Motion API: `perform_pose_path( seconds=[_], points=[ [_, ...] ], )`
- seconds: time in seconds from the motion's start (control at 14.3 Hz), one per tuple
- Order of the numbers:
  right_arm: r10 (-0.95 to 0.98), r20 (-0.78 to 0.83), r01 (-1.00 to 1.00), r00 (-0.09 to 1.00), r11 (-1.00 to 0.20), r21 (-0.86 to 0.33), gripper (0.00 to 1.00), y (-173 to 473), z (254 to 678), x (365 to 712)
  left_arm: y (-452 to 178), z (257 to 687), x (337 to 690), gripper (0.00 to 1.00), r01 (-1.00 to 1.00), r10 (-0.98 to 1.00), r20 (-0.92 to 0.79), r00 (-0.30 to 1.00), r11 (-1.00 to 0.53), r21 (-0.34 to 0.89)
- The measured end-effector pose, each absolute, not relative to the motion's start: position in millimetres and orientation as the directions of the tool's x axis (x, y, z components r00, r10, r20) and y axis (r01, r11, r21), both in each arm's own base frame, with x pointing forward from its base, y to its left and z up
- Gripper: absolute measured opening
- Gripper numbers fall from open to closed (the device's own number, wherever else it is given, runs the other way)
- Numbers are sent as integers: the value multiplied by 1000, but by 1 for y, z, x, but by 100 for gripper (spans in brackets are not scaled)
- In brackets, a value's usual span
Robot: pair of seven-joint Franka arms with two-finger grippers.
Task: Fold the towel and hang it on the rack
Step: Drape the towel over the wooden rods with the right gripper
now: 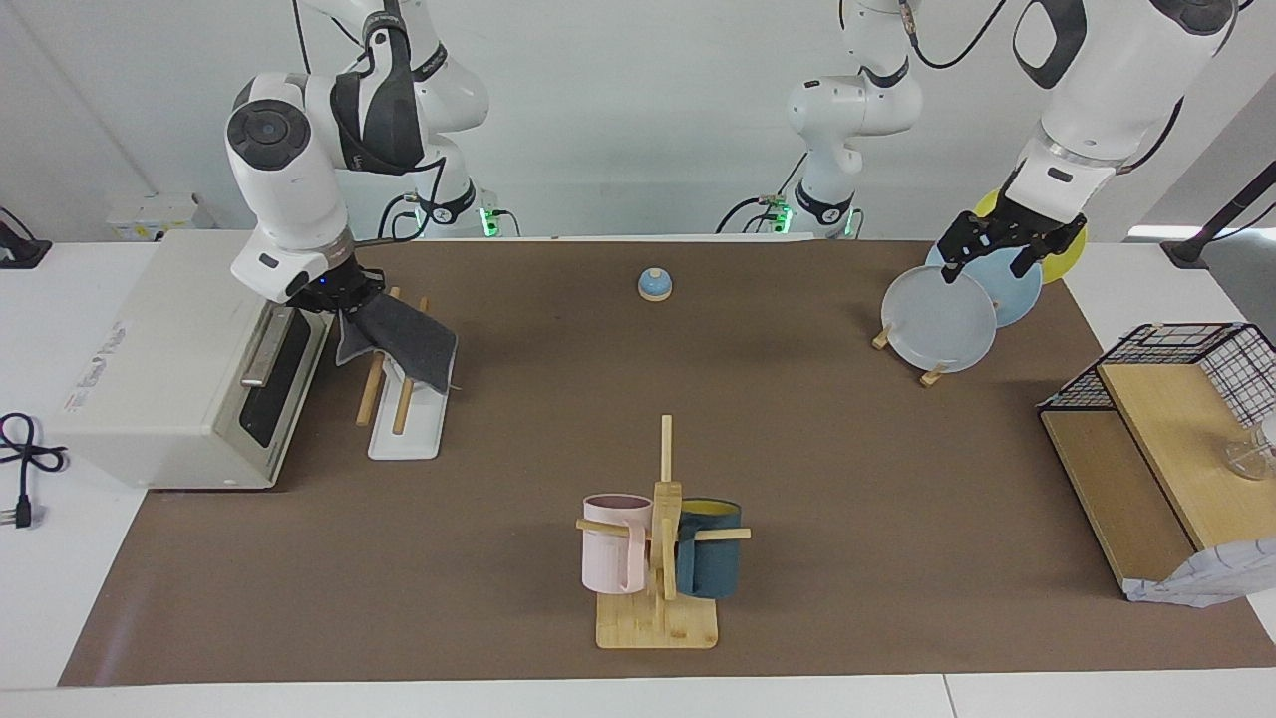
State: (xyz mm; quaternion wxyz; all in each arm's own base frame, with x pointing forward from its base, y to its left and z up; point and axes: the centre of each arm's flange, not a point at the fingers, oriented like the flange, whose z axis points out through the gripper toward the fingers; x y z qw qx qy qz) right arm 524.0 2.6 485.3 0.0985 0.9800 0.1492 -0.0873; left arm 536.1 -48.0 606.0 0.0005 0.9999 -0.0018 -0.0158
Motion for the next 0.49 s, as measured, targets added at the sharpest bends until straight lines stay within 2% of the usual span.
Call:
perform_pose_path(
  seconds=[0.42,0.49],
  points=[
    [311,-165,337,936,-927,165,3,-21,477,528,-52,607,534,100,-12,-12,-31,999,-1000,1],
    [308,-167,335,936,-928,164,7,-22,475,527,-53,608,534,100,-13,-13,-29,999,-1000,1]
  ],
)
